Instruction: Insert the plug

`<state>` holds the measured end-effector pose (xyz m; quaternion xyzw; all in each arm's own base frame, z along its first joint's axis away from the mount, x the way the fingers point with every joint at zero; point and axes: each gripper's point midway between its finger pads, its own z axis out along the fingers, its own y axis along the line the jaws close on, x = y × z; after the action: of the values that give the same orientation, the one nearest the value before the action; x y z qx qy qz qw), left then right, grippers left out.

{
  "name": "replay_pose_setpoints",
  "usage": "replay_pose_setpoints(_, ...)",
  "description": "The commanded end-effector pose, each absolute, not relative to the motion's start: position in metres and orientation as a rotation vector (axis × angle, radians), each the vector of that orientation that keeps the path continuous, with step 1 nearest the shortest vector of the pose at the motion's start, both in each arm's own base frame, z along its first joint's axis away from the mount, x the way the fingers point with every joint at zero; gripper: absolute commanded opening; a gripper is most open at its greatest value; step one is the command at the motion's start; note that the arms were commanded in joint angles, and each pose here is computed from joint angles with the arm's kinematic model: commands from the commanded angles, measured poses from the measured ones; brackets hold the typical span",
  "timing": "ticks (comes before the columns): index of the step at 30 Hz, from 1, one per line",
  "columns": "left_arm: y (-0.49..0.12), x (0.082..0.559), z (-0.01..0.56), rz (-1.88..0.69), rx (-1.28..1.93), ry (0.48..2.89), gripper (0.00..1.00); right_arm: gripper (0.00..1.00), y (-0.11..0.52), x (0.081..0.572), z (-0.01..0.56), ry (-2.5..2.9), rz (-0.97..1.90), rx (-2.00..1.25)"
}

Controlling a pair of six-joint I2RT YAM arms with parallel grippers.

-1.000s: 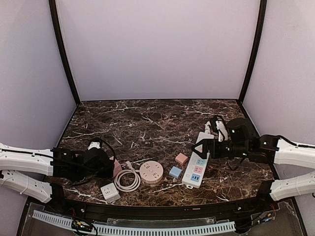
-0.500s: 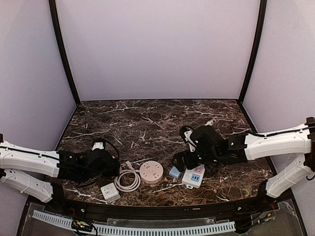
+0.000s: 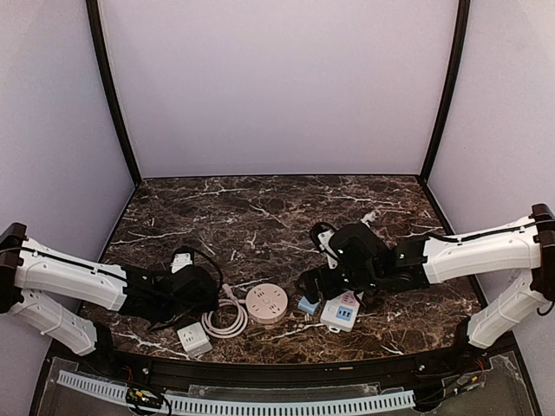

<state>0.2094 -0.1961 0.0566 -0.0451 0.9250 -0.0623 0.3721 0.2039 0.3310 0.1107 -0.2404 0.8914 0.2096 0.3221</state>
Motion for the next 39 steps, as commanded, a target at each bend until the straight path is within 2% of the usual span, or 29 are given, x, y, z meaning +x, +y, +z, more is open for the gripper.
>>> replay_pose_setpoints(1,-0.210,0.220,0.069,-0.155,-0.114,2.330,0.87,0.99,0.343,0.202,0.112,2.306,0.582,-0.656)
replay_pose_setpoints(5,-0.213,0.228,0.073,-0.102,-0.107,2.306,0.83,0.99,0.344,0.200,0.110,2.306,0.590,-0.662)
replay_pose_setpoints(10,-0.214,0.235,0.079,-0.051,-0.091,2.276,0.71,0.99,0.346,0.199,0.108,2.304,0.599,-0.666)
replay_pose_setpoints(13,-0.212,0.238,0.080,-0.010,-0.082,2.268,0.68,0.99,0.347,0.198,0.108,2.300,0.605,-0.672)
replay_pose_setpoints(15,-0.209,0.237,0.080,0.013,-0.077,2.268,0.69,0.99,0.348,0.198,0.108,2.297,0.608,-0.675)
replay_pose_setpoints(19,-0.207,0.234,0.073,0.017,-0.065,2.286,0.86,0.99,0.349,0.199,0.109,2.291,0.610,-0.680)
replay_pose_setpoints(21,-0.207,0.233,0.069,0.015,-0.060,2.293,0.89,0.99,0.350,0.199,0.110,2.288,0.616,-0.680)
replay_pose_setpoints(28,-0.198,0.231,0.053,0.089,-0.074,2.309,0.85,0.99,0.352,0.197,0.108,2.288,0.630,-0.687)
replay_pose_setpoints(32,-0.198,0.231,0.046,0.100,-0.082,2.312,0.72,0.99,0.352,0.197,0.107,2.288,0.632,-0.690)
replay_pose_setpoints(35,-0.196,0.233,0.049,0.115,-0.069,2.294,0.55,0.99,0.351,0.197,0.109,2.283,0.634,-0.689)
replay_pose_setpoints(39,-0.207,0.238,0.068,0.087,0.057,2.258,0.43,0.99,0.353,0.198,0.113,2.269,0.632,-0.691)
